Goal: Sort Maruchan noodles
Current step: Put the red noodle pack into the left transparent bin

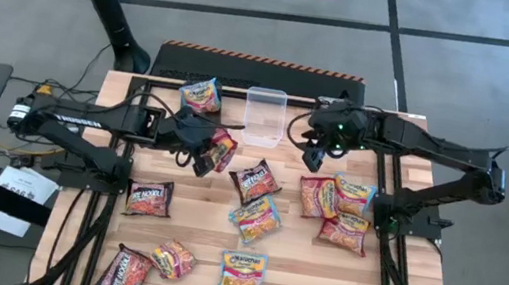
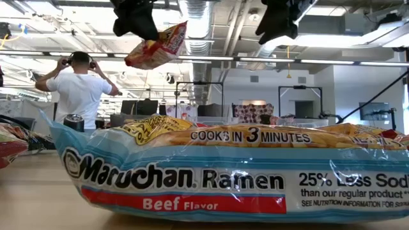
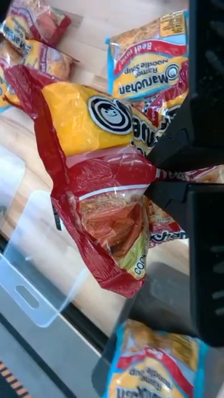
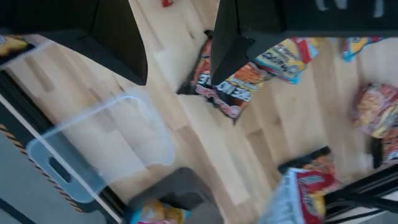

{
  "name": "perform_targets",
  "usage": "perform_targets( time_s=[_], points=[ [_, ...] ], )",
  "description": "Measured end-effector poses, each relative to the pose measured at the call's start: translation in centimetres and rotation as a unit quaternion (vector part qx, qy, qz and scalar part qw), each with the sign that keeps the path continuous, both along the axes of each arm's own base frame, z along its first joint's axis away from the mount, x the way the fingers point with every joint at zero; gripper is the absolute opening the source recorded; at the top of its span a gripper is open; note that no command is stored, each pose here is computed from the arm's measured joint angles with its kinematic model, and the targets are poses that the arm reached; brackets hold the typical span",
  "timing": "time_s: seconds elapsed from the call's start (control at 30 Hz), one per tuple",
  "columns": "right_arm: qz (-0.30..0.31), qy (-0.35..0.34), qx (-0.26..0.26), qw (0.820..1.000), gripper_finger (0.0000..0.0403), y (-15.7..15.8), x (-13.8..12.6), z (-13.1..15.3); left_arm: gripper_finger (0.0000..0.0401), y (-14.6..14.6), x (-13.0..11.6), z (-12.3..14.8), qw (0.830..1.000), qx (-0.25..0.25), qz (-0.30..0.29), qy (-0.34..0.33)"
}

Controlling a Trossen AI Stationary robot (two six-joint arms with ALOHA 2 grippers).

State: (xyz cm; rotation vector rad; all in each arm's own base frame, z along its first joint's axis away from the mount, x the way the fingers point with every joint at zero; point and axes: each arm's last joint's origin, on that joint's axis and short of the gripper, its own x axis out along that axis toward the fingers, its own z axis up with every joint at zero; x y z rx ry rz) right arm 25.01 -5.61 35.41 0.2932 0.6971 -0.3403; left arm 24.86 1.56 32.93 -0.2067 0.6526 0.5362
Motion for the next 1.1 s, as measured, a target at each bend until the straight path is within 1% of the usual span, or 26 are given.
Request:
perform_targets(
  time_s=[0.13,0.33,0.47,0.63,0.77,0.9,1.1],
  points=[
    [0.015,-0.005,0.006,1.0,0.0201,1.0,0.3,0.1,0.0,0.0,0.4,-1.1,1.0,0.002,-0.001,-0.013],
    [0.027,-0.031,0.023,0.999,0.0201,2.6,0.8,0.4,0.0,0.0,0.8,-3.2,0.999,-0.001,0.001,-0.039],
    [0.035,-0.034,0.034,0.998,0.0201,3.5,0.9,0.4,0.0,-0.1,1.2,-4.0,0.997,-0.008,-0.008,-0.072],
    [0.047,-0.033,0.036,0.998,0.0205,4.1,0.9,0.4,0.0,-0.2,1.6,-3.6,0.994,-0.007,-0.02,-0.107],
    [0.047,-0.04,0.039,0.997,0.0221,4.3,1.0,0.5,0.0,-0.3,2.0,-2.9,0.989,-0.001,-0.035,-0.146],
    [0.034,-0.077,0.03,0.996,0.0235,4.2,1.4,1.0,0.0,-0.3,2.3,-2.4,0.984,0.001,-0.042,-0.175],
    [0.036,-0.129,0.02,0.991,0.0233,4.1,1.9,1.9,0.0,-0.1,2.6,-1.5,0.974,0.011,-0.028,-0.224]
  ],
)
